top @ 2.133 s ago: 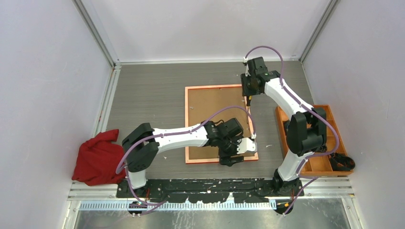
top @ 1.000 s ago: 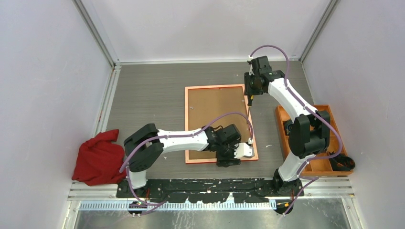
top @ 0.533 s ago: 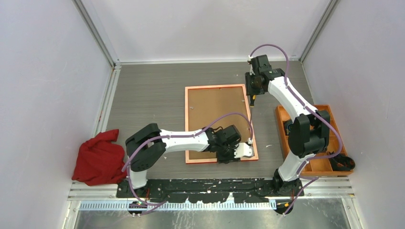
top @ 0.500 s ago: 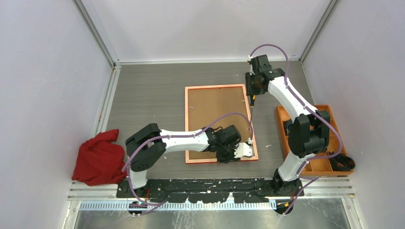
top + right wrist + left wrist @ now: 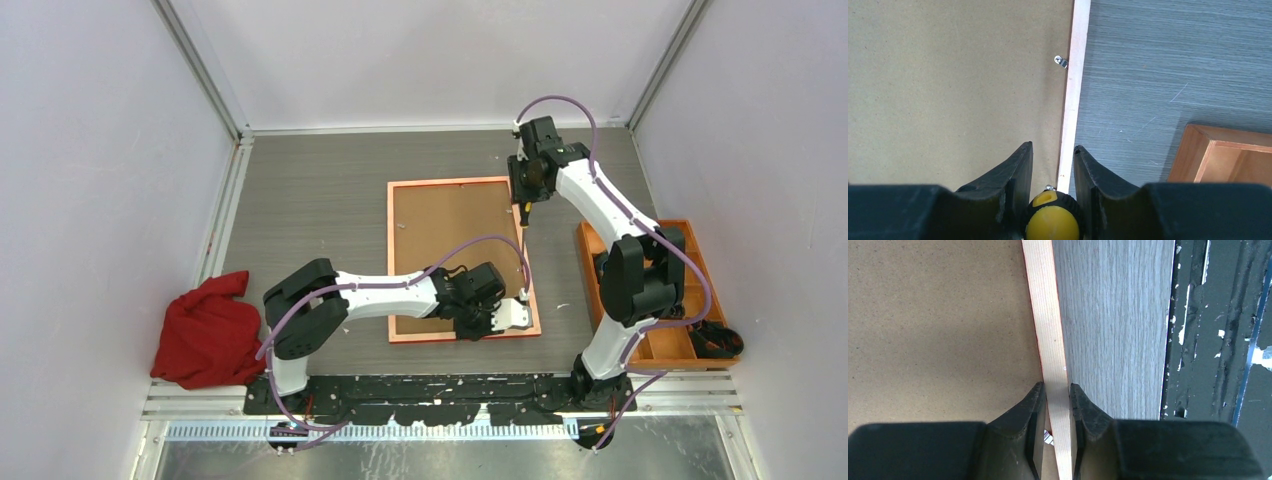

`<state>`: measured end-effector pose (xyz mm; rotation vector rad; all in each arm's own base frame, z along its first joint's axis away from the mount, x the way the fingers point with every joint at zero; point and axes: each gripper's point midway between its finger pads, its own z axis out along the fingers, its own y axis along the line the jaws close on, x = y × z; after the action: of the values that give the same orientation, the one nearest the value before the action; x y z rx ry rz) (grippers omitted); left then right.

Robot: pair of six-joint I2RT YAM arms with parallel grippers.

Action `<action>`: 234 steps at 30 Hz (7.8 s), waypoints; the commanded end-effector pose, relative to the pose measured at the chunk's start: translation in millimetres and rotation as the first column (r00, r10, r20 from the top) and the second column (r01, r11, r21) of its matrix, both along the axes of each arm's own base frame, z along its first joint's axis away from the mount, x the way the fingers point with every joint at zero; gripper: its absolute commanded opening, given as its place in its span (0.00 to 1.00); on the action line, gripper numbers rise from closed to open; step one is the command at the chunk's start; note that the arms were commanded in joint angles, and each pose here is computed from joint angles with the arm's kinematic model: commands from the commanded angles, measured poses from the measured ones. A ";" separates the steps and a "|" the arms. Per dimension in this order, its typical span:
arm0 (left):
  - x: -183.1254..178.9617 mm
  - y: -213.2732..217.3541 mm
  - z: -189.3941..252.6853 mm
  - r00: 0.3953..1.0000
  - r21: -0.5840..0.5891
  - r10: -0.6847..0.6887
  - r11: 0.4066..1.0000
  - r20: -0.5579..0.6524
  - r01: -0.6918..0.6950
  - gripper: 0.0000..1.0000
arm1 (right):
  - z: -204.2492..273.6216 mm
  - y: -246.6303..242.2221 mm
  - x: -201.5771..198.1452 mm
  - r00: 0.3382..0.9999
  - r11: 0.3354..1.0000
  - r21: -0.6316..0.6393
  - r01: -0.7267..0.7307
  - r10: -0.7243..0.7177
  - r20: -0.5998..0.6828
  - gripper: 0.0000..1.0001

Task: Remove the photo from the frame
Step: Release the photo frame item from the photo frame.

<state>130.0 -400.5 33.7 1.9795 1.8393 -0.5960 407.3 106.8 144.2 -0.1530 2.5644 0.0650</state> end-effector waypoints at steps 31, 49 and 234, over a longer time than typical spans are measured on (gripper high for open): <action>-7.4 0.5 -23.5 0.999 0.037 -0.011 0.999 -0.043 0.013 0.03 | 8.6 12.9 14.0 0.998 1.000 -0.022 -0.016 0.017 0.066 0.01; -7.9 -0.7 -23.9 0.999 0.036 -0.010 0.999 -0.049 0.012 0.03 | 3.7 6.2 15.0 0.998 0.998 -0.065 -0.015 0.019 0.063 0.01; 402.9 68.0 16.7 0.862 -0.242 0.492 0.827 -0.124 -0.507 0.70 | 7.3 -23.2 29.3 0.994 0.986 0.153 0.072 -0.083 0.068 0.01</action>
<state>526.5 -330.0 42.6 1.2682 2.0885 -0.6843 426.3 84.4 137.5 0.0039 2.5337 0.2130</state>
